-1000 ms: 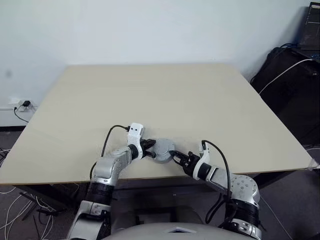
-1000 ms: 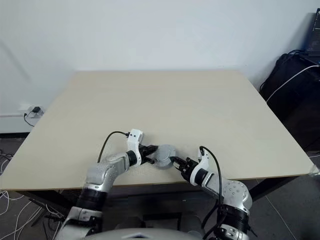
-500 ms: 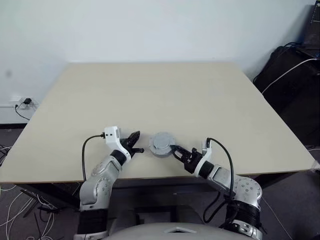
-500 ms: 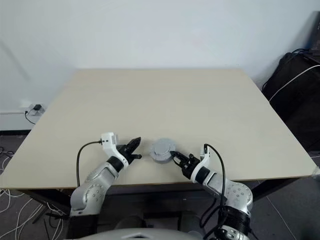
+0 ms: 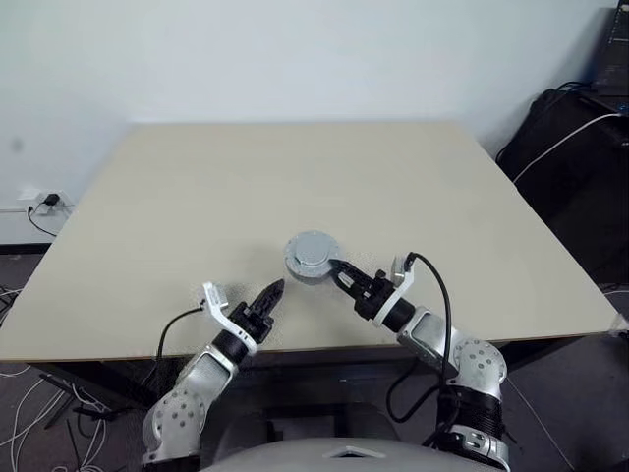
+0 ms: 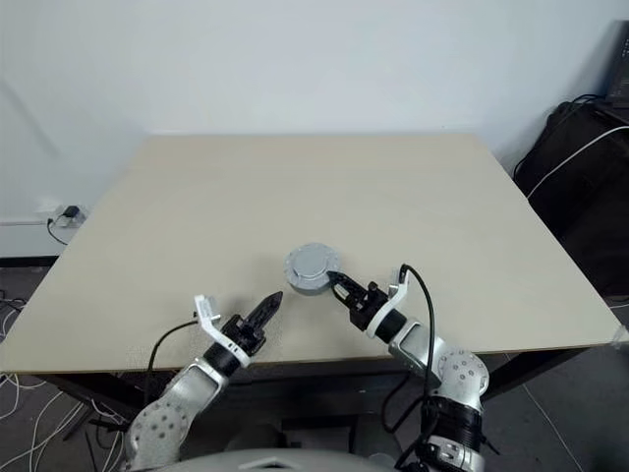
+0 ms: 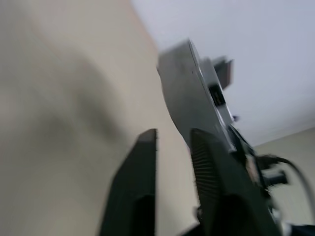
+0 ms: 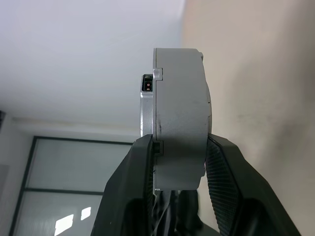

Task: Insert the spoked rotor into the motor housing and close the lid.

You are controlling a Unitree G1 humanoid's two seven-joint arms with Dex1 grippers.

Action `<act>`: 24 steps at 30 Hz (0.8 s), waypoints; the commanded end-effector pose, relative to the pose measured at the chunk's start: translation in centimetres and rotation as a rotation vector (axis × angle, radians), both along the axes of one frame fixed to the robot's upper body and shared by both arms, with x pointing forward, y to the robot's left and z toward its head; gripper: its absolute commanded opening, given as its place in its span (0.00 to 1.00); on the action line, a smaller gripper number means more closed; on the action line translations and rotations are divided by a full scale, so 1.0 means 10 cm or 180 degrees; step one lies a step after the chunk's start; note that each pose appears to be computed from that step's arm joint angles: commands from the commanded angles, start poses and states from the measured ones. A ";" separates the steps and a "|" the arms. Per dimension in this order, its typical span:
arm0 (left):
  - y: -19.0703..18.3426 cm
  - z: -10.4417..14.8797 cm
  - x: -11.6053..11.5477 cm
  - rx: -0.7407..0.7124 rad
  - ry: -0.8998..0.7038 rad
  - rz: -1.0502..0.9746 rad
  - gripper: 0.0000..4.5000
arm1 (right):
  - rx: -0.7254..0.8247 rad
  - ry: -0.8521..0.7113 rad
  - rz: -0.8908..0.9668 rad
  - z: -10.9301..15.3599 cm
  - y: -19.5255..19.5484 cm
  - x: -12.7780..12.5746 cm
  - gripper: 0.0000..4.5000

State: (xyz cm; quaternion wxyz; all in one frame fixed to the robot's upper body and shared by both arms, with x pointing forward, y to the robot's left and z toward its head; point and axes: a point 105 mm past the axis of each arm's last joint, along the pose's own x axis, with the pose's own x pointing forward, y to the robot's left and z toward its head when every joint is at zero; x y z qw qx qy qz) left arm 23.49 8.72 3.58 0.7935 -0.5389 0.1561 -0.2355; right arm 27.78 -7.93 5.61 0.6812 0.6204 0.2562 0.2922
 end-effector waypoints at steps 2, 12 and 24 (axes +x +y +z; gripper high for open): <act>-0.15 0.32 0.00 -0.0776 -0.0199 0.0065 0.58 | 0.0269 -0.0348 0.0058 0.31 0.10 0.08 0.27; -0.14 0.30 0.03 -0.1049 -0.0127 0.0282 0.99 | 0.0178 -0.0310 0.0223 0.29 0.12 0.03 0.27; -0.21 0.26 0.05 -0.1197 -0.0025 0.0279 0.99 | 0.0074 -0.0205 0.0567 0.25 0.16 -0.18 0.27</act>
